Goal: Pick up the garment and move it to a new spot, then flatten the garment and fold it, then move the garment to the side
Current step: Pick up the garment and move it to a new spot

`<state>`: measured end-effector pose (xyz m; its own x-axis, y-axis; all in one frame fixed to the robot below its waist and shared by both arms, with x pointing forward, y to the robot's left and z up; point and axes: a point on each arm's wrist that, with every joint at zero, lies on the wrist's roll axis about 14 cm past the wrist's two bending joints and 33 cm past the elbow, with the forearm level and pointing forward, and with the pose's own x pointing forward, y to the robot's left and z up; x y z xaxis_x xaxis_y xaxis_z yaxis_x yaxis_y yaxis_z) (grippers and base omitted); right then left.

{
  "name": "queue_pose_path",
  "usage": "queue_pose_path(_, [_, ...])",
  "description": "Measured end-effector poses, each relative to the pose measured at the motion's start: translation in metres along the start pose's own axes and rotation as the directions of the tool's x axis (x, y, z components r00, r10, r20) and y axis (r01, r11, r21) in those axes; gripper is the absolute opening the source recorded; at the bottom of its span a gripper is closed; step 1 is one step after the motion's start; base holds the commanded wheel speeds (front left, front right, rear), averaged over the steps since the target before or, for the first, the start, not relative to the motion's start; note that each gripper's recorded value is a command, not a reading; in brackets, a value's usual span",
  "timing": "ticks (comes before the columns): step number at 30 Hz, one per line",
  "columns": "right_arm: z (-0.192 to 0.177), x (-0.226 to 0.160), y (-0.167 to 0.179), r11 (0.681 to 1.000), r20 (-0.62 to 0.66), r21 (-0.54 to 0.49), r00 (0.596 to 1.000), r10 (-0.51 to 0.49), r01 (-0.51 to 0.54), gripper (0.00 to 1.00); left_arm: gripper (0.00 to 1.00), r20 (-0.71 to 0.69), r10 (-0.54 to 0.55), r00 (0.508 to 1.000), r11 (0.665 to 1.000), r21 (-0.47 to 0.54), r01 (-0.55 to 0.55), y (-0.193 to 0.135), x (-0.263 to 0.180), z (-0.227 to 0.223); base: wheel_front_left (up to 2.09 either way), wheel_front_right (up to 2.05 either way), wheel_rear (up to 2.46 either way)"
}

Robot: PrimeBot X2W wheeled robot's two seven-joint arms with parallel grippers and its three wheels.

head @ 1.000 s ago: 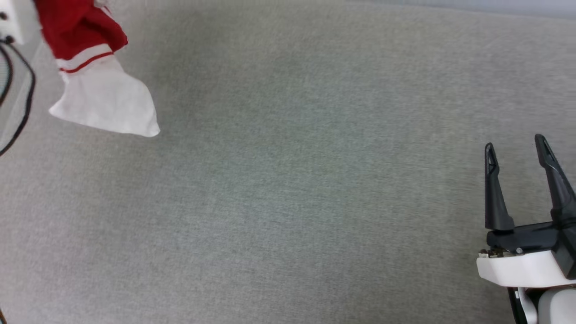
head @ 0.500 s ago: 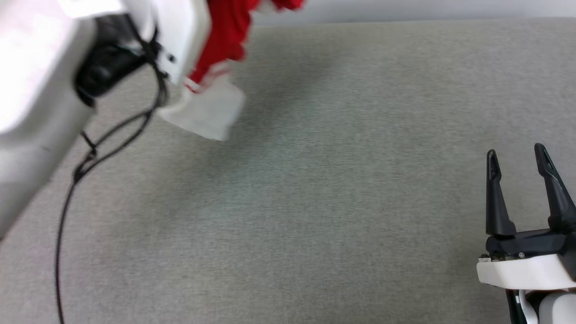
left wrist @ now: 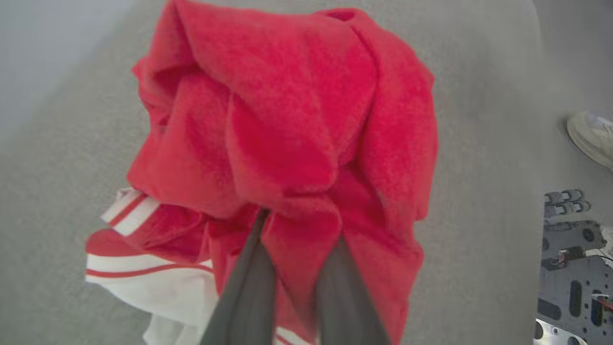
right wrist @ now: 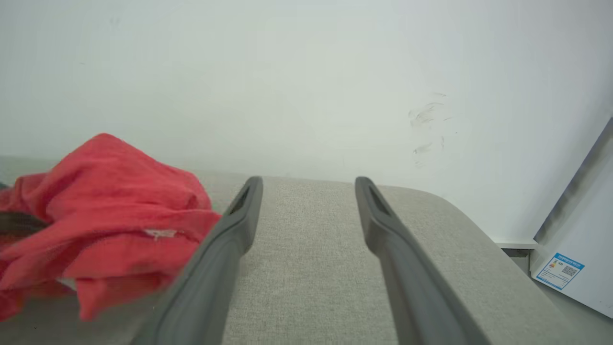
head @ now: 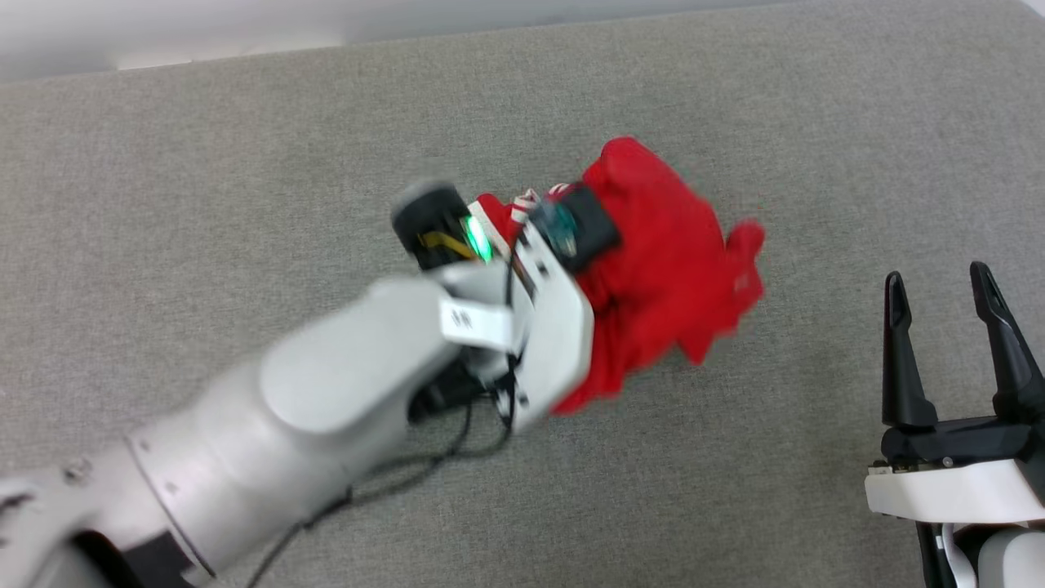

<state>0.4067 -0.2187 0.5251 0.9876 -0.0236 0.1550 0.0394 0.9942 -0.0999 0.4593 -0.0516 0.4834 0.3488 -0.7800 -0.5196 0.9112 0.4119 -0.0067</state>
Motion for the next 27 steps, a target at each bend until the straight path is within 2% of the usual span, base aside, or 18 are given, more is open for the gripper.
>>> queue_pose_path(7, [-0.003, -0.001, -0.001, 1.000, -0.010, 0.002, 1.000, -0.004, 0.004, 1.00, 0.00, -0.109, -0.137, 0.985, 0.983, -0.137, 0.122, -0.068, 0.025, -0.068, 0.00, 0.00, 0.00])
queue_pose_path(9, [-0.004, 0.000, 0.000, 1.000, -0.012, 0.004, 1.000, -0.002, 0.002, 1.00, 0.00, -0.119, -0.156, 0.981, 0.975, -0.175, 0.134, -0.081, 0.027, -0.079, 0.00, 0.00, 0.00])
queue_pose_path(12, [-0.003, 0.000, 0.002, 1.000, -0.009, 0.008, 1.000, 0.003, -0.003, 1.00, 0.01, -0.107, -0.148, 0.983, 0.976, -0.174, 0.128, -0.085, 0.027, -0.078, 0.00, 0.00, 0.00])
queue_pose_path(13, [-0.003, 0.000, 0.002, 1.000, -0.007, 0.010, 1.000, 0.005, -0.005, 1.00, 0.95, -0.089, -0.142, 0.986, 0.977, -0.175, 0.125, -0.086, 0.027, -0.075, 0.00, 0.00, 0.00])
queue_pose_path(14, [-0.001, 0.000, 0.003, 1.000, -0.004, 0.011, 1.000, 0.008, -0.008, 1.00, 1.00, -0.060, -0.130, 0.990, 0.978, -0.173, 0.118, -0.086, 0.027, -0.071, 0.00, 0.00, 0.00])
queue_pose_path(17, [0.004, -0.003, 0.006, 1.000, 0.009, 0.015, 1.000, 0.016, -0.017, 1.00, 1.00, 0.069, -0.067, 0.995, 0.986, -0.149, 0.076, -0.075, 0.023, -0.043, 0.00, 0.00, 0.00])
queue_pose_path(19, [0.006, -0.008, 0.007, 1.000, 0.009, 0.014, 1.000, 0.020, -0.020, 1.00, 1.00, 0.195, -0.002, 0.981, 0.989, -0.145, 0.031, -0.063, 0.016, -0.012, 0.00, 0.00, 0.00])
queue_pose_path(23, [0.015, -0.015, 0.010, 0.999, 0.028, 0.009, 0.999, 0.030, -0.031, 1.00, 1.00, 0.397, 0.140, 0.907, 0.988, -0.123, -0.098, -0.041, -0.009, 0.036, 0.00, 0.00, 0.00])
queue_pose_path(27, [0.024, -0.020, 0.014, 0.999, 0.048, 0.013, 0.998, 0.042, -0.043, 1.00, 1.00, 0.521, 0.303, 0.798, 0.952, -0.136, -0.273, -0.013, -0.045, 0.059, 0.00, 0.00, 0.00])
